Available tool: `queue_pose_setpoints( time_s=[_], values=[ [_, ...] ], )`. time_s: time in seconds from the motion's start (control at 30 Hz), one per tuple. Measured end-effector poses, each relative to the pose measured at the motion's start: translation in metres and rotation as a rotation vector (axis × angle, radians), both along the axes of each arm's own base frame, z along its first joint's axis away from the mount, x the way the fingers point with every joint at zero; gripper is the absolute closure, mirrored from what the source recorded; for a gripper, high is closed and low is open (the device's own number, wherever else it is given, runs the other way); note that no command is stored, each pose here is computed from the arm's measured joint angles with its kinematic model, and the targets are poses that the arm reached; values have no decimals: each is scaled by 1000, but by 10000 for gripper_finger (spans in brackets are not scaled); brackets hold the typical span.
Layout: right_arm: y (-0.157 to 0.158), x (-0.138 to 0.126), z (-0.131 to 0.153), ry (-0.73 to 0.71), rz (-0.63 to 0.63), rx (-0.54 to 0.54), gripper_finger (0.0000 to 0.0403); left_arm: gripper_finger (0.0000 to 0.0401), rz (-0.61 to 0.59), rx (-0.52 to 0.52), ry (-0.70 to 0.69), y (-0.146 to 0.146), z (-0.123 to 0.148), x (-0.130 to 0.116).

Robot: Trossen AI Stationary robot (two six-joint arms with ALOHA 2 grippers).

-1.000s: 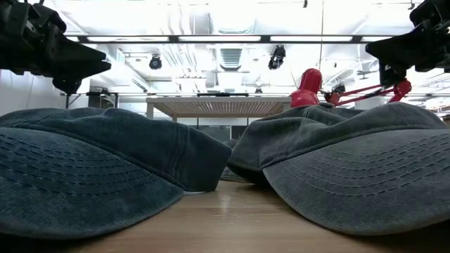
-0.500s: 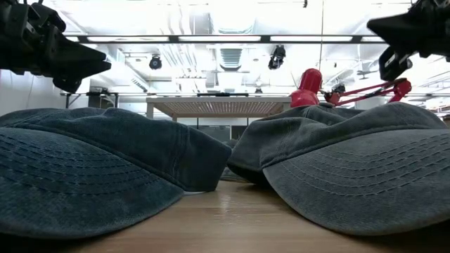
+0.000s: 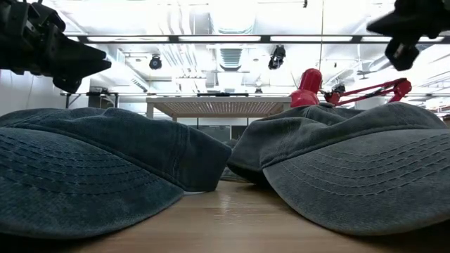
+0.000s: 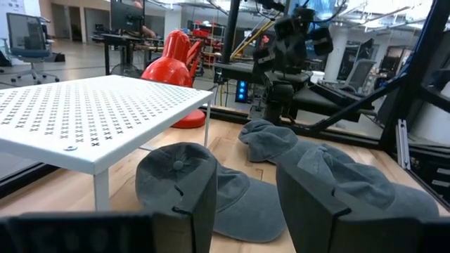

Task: Pick & Place hat
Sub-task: Put the top right gray cap on the shelf

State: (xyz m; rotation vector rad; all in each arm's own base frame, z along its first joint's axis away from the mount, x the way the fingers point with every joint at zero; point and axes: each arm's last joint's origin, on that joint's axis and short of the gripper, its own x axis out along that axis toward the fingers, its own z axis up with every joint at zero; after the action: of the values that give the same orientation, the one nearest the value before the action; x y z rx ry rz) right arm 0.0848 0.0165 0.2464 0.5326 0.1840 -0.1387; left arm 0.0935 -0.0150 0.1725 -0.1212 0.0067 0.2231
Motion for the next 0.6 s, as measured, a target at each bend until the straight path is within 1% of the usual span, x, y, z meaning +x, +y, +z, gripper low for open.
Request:
queue_pose_setpoints(
  time_s=[0.13,0.2,0.27,0.33,0.47,0.6],
  values=[
    [3,5,16,352,-37,80,394,252,0,-3,-8,0,0,0],
    [5,9,22,512,-80,114,394,252,0,-4,-8,0,0,0],
    [7,15,28,636,-142,145,394,252,0,-5,-9,0,1,0],
    [10,20,32,742,-164,171,393,252,0,-6,-9,0,1,0],
    [17,35,37,875,-169,211,375,252,0,-7,-12,0,1,0],
    [22,49,37,916,-208,244,332,252,-1,-8,-14,0,1,0]
  ],
)
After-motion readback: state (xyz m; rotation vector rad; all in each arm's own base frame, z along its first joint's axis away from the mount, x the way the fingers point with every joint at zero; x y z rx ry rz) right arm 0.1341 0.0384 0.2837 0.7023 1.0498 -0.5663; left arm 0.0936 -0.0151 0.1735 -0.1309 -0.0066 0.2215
